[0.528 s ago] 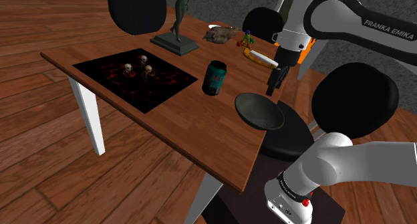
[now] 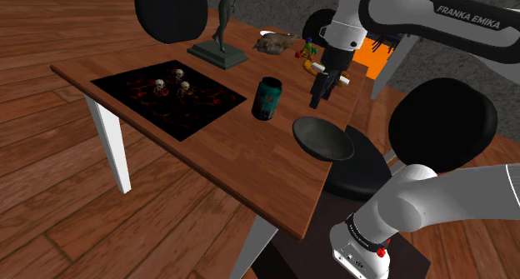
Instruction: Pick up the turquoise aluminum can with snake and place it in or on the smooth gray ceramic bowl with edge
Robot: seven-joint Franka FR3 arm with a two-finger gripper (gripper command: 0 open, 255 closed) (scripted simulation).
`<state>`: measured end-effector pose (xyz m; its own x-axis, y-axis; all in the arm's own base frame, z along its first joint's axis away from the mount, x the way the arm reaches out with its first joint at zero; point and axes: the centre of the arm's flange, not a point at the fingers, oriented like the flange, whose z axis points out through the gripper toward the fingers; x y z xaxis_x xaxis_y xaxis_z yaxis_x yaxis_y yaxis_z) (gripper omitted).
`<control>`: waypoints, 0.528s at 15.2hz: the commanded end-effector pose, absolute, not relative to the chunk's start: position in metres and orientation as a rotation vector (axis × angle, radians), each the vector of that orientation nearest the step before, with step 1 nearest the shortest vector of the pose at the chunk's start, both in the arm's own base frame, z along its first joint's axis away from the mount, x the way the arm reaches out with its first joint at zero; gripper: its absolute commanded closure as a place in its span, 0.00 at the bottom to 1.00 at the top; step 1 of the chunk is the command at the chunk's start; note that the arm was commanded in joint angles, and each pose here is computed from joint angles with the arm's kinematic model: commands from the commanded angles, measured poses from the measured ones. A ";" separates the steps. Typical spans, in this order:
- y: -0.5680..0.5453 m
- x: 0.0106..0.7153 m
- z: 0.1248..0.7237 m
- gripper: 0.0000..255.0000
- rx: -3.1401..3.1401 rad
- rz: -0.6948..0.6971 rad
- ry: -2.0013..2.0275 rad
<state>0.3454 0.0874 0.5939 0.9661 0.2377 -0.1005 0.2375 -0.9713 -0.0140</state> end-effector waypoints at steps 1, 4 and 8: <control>0.107 0.360 0.602 0.00 -3.113 0.130 -0.390; 0.135 0.382 0.612 0.00 -3.112 0.087 -0.411; 0.173 0.409 0.627 0.00 -3.111 0.030 -0.439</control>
